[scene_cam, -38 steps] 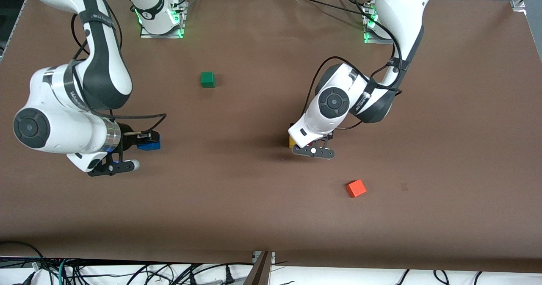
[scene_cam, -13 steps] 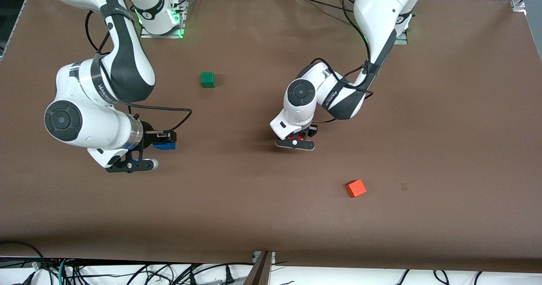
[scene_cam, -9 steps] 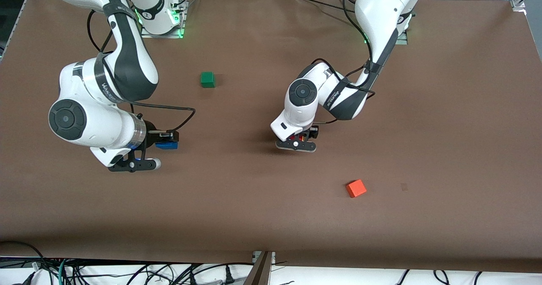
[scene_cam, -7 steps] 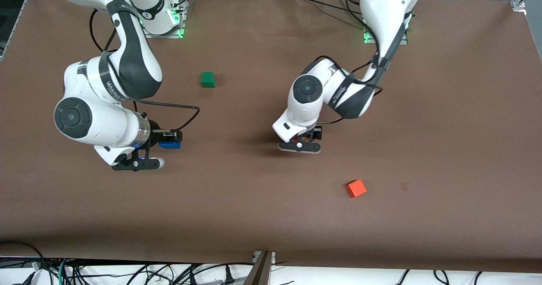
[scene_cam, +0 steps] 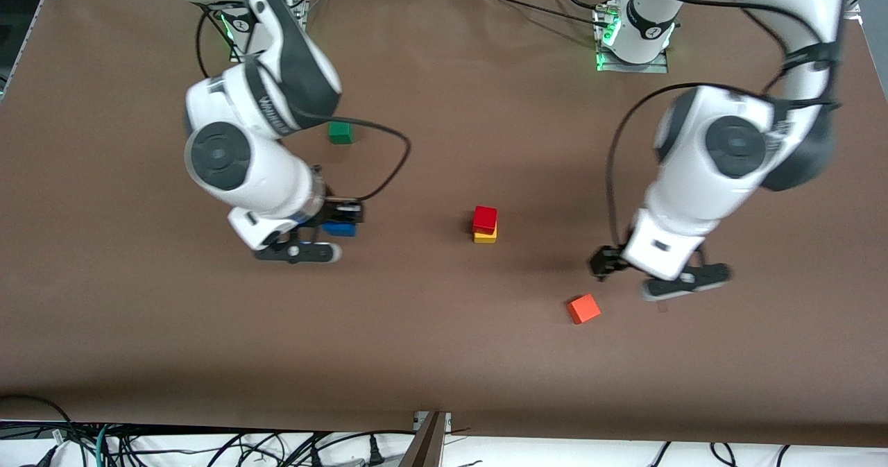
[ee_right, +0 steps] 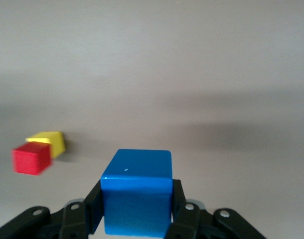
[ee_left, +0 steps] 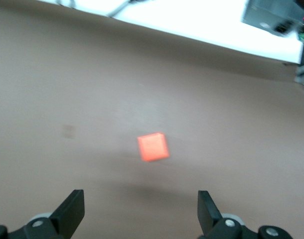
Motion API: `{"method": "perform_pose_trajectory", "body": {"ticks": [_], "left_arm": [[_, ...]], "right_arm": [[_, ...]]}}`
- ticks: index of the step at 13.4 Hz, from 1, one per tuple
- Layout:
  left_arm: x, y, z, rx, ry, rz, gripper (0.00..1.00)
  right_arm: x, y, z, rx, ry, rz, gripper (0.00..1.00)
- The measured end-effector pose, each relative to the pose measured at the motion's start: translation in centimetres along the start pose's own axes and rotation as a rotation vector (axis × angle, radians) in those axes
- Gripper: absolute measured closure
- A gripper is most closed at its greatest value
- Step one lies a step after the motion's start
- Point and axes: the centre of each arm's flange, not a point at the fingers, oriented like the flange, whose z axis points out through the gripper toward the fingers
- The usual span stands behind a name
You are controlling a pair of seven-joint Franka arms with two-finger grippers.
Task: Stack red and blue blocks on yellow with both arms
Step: 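Release the red cube onto the yellow cube and raise the left gripper, then carry the blue cube with the right gripper while the left gripper retracts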
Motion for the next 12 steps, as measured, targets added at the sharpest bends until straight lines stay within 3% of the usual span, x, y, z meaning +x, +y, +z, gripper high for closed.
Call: {"method": "perform_pose_trajectory", "body": {"ticks": [4,8,12], "left_arm": [[1.9,-8.5,-4.8,0.045,-0.039,0.122,0.00],[2.4,-19.4,-9.8,0.003,-0.107,0.201,0.00],[1.4,-22.2,-10.1,-0.001,-0.194,0.214,0.00]], "right_arm": [[-4.5,-9.2,4.3,0.047,0.047,0.119,0.44],[-8.9,-16.5,9.5,0.089,0.134,0.179,0.44],[-10.7,-19.4,12.7,0.089,0.175,0.217,0.44]]}}
